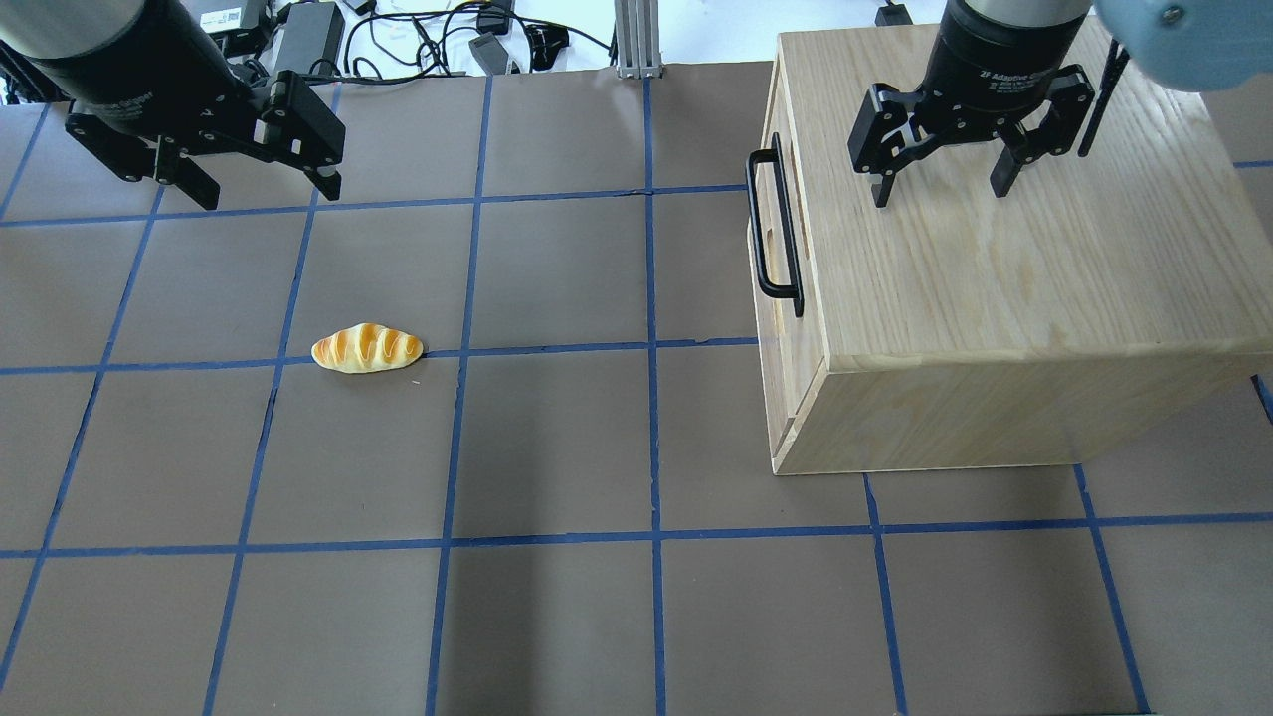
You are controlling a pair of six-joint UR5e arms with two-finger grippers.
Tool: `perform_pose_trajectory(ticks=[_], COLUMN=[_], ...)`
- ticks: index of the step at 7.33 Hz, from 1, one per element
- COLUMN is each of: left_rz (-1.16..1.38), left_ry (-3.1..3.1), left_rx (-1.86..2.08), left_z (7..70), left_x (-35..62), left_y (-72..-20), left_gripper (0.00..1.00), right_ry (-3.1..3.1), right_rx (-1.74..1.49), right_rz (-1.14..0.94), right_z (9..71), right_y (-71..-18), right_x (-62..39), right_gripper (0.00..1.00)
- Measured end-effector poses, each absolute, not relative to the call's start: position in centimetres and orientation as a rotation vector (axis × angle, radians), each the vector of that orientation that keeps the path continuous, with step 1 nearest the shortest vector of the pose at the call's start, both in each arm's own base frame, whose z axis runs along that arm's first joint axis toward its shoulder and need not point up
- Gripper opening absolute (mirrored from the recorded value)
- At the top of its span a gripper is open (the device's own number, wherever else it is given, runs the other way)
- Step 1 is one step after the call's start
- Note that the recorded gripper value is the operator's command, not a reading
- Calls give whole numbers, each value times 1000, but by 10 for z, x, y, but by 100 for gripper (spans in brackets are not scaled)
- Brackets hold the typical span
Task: Open upper drawer
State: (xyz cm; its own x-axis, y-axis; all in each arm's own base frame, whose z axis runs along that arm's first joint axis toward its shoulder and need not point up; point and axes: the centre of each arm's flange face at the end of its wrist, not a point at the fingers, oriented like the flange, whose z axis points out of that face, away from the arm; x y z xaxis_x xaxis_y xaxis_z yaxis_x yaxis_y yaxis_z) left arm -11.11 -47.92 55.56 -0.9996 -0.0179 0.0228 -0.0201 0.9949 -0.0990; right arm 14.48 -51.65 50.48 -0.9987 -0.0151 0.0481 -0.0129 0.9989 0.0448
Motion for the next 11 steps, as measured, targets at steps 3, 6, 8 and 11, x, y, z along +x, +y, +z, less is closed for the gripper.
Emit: perform_pose_trajectory(ticks=[3,6,8,11], left_rz=[149,147,158,87], left_ry=[-3107,-3067,-2950,-2770], left_rx=[54,124,195,396], left_z=[543,500,468,432], left_x=[-129,-215,-269,-335], left_y=[-482,-499,-519,-533], left_gripper=[100,100,100,100], right_ry=[-3092,-3092,-3092,-3092], right_rx=[22,22,21,22], right_rz=[-69,-70,-69,-68], right_z=[505,504,505,505], right_y=[-516,-516,-516,-517], right_x=[145,145,145,145], right_gripper=[100,100,100,100])
